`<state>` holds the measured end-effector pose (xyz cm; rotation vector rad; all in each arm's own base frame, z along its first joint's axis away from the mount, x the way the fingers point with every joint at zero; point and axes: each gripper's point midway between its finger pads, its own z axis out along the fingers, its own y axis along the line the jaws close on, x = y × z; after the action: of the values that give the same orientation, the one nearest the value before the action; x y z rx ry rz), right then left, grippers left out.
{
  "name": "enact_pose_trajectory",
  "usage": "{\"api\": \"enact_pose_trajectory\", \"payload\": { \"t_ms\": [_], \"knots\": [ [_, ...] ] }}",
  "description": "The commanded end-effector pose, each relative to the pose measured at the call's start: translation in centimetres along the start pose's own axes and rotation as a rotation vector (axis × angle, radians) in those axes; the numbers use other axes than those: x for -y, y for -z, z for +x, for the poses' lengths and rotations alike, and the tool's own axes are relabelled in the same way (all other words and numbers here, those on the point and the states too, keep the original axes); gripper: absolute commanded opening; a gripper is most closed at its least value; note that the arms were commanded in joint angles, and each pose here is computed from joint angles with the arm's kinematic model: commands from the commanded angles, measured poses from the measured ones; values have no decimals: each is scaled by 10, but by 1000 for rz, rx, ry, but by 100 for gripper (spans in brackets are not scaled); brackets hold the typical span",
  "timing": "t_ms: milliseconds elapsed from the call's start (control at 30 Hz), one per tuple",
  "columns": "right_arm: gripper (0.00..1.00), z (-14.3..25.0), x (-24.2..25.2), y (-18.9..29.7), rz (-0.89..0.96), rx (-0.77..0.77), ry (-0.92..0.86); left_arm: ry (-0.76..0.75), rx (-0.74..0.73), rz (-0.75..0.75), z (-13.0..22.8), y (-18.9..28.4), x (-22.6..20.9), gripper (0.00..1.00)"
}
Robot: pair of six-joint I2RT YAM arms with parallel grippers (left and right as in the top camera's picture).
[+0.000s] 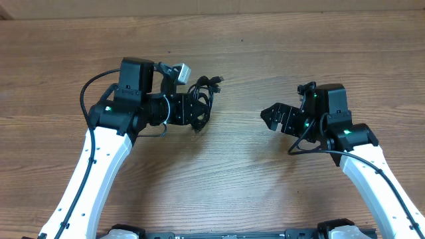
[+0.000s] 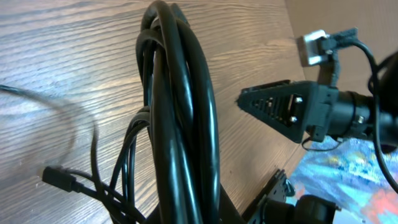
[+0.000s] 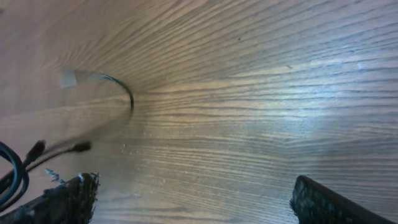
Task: Untangle cables
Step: 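Lower the left gripper and release the bundle onto the table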
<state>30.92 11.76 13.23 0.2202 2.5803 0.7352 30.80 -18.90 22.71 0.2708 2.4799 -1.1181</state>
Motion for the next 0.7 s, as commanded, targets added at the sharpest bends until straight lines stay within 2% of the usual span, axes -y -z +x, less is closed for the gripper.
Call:
{"api": "enact_pose_trajectory", "payload": {
  "t_ms": [0, 200, 233, 267, 300, 433, 467, 500, 533, 667],
  "knots": [
    [100, 1, -12, 3, -59, -18, 7, -105, 2, 86, -3, 5, 18, 4],
    [100, 9, -28, 5, -150, -63, 7, -96, -10, 96, 1, 5, 19, 4],
    [100, 9, -28, 5, -150, -63, 7, -94, -12, 92, 1, 5, 18, 6],
    [100, 9, -28, 5, -150, -62, 8, -88, -16, 80, 2, 5, 16, 12],
    [100, 8, -28, 5, -151, -61, 9, -81, -18, 57, 3, 4, 12, 19],
    [100, 7, -28, 5, -153, -56, 11, -54, -35, -111, 10, 5, -18, 15],
    [100, 7, -29, 5, -154, -54, 12, -46, -38, -165, 11, 7, -27, 20],
    [100, 6, -29, 5, -155, -53, 13, -41, -41, -207, 13, 8, -34, 33],
    [100, 6, -29, 5, -155, -51, 14, -39, -44, -243, 14, 10, -41, 38],
    [100, 3, -30, 5, -160, -40, 20, -96, -73, -270, 20, 11, -46, 49]
  ]
}}
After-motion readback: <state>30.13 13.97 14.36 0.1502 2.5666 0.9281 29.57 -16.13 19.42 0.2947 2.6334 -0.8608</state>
